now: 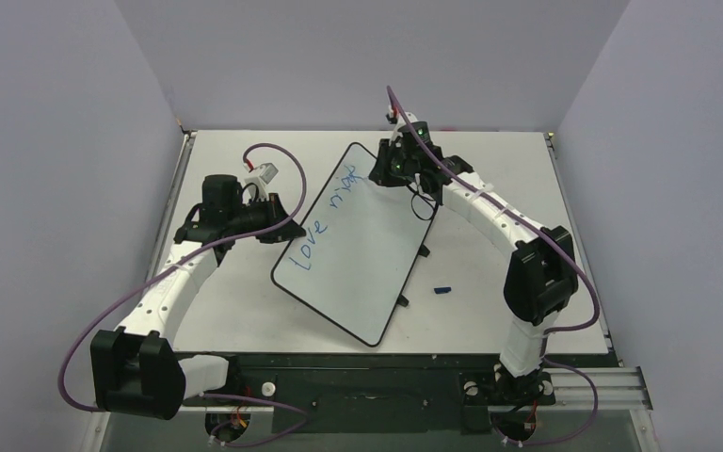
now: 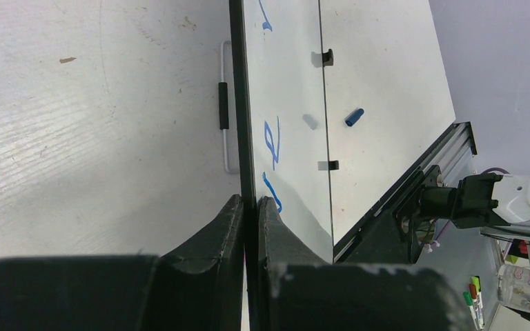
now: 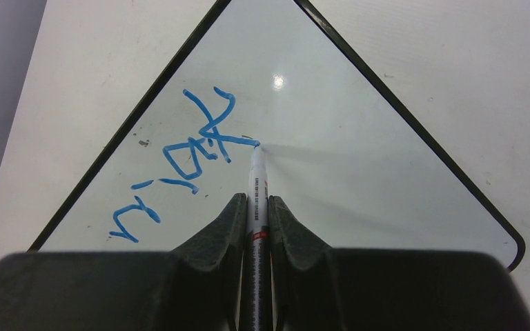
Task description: Write a sentence on the whiteboard
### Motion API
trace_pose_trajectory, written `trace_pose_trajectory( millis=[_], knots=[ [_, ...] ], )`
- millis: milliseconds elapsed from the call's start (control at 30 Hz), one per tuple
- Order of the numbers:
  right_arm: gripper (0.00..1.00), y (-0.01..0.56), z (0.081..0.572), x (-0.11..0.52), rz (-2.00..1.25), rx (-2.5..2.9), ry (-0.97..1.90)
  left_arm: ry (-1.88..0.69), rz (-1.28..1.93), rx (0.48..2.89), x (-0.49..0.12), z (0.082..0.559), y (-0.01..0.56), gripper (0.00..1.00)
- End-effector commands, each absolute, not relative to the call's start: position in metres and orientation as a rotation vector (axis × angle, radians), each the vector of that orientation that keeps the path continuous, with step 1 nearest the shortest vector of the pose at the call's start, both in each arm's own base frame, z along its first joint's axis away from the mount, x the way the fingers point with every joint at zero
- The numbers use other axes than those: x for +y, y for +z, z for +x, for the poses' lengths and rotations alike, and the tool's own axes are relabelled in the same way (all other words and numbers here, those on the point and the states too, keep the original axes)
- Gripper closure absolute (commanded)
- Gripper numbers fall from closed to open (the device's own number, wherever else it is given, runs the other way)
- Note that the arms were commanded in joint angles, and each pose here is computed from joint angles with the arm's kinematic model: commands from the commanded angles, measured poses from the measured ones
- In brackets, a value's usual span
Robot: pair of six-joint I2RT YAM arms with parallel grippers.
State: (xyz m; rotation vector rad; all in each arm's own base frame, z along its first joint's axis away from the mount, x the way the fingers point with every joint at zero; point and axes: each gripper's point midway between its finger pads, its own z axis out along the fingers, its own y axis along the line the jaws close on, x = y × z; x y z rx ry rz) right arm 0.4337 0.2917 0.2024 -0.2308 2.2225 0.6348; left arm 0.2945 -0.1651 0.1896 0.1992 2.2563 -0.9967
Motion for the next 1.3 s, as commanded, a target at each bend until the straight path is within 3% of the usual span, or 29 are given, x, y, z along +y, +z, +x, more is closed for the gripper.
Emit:
trace_pose_trajectory(
  millis=[0,1267],
  knots=[
    [1.00,0.249,0.434,0.280,-0.213,2.123,0.646,-0.964,0.354,2.125,-0.172,0.301,0.217,1.00],
    [1.00,0.237,0.454,0.294,-0.218,2.152,0.731,-0.973,0.358,2.138,-0.174,0.301,0.213,1.00]
  ],
)
